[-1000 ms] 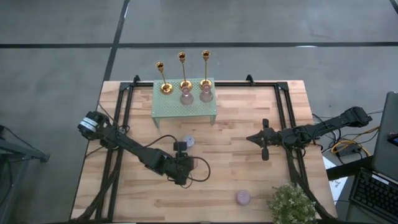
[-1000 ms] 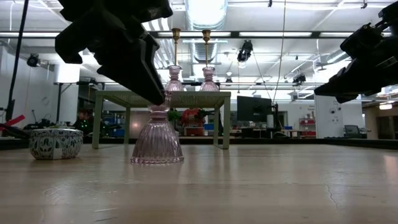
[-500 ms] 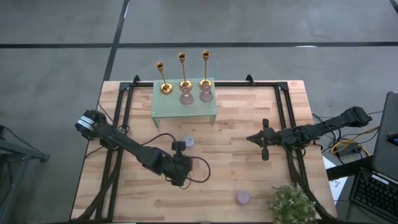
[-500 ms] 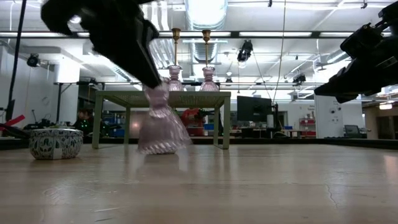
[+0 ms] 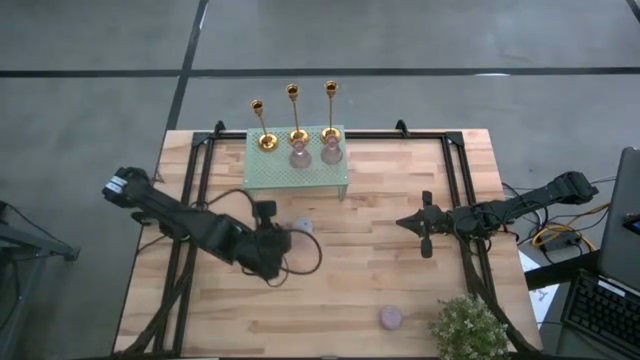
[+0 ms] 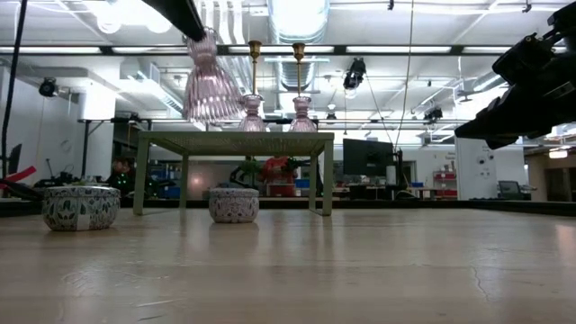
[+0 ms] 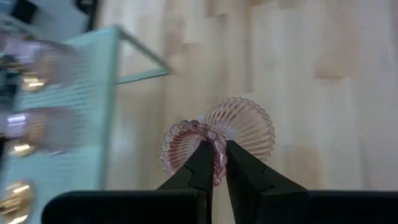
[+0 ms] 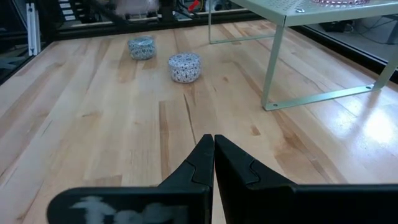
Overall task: Pick & Place candle stick holders
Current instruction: Put the pink glass candle holder on the shelf
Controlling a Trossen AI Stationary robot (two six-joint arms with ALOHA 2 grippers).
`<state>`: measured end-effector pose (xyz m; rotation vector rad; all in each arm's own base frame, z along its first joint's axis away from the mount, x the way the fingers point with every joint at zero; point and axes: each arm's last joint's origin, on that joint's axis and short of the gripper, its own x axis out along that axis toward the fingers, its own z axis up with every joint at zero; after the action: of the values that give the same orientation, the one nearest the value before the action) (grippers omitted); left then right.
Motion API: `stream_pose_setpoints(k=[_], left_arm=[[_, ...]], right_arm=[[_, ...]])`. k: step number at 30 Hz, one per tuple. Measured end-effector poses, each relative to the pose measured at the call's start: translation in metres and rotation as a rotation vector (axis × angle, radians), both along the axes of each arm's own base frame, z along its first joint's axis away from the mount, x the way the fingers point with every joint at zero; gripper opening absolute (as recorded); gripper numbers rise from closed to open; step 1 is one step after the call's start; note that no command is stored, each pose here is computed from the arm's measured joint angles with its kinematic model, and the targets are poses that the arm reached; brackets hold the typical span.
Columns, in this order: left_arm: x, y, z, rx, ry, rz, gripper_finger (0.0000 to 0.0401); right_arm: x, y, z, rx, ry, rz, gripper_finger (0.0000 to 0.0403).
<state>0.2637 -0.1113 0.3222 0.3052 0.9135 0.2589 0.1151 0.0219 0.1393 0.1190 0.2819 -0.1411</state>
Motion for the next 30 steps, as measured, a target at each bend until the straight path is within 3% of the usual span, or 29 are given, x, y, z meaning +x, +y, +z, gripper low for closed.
stream_pose_setpoints(k=[5,15,22,30], left_arm=[[-0.013,0.028,0.02,0.077,-0.01,0.098,0.0029],[-0.017,0.103,0.031,0.164,0.078,0.309,0.0029],[-0.019,0.148,0.031,0.132,0.132,0.403,0.0029],[-0.019,0.176,0.028,0.087,0.137,0.47,0.003]], right_arm=[[0.0,0.0,0.0,0.0,0.0,0.001,0.0008],[0.0,0.0,0.0,0.0,0.0,0.0,0.0008],[0.0,0.0,0.0,0.0,0.0,0.0,0.0008],[0.0,0.0,0.0,0.0,0.0,0.0,0.0008]])
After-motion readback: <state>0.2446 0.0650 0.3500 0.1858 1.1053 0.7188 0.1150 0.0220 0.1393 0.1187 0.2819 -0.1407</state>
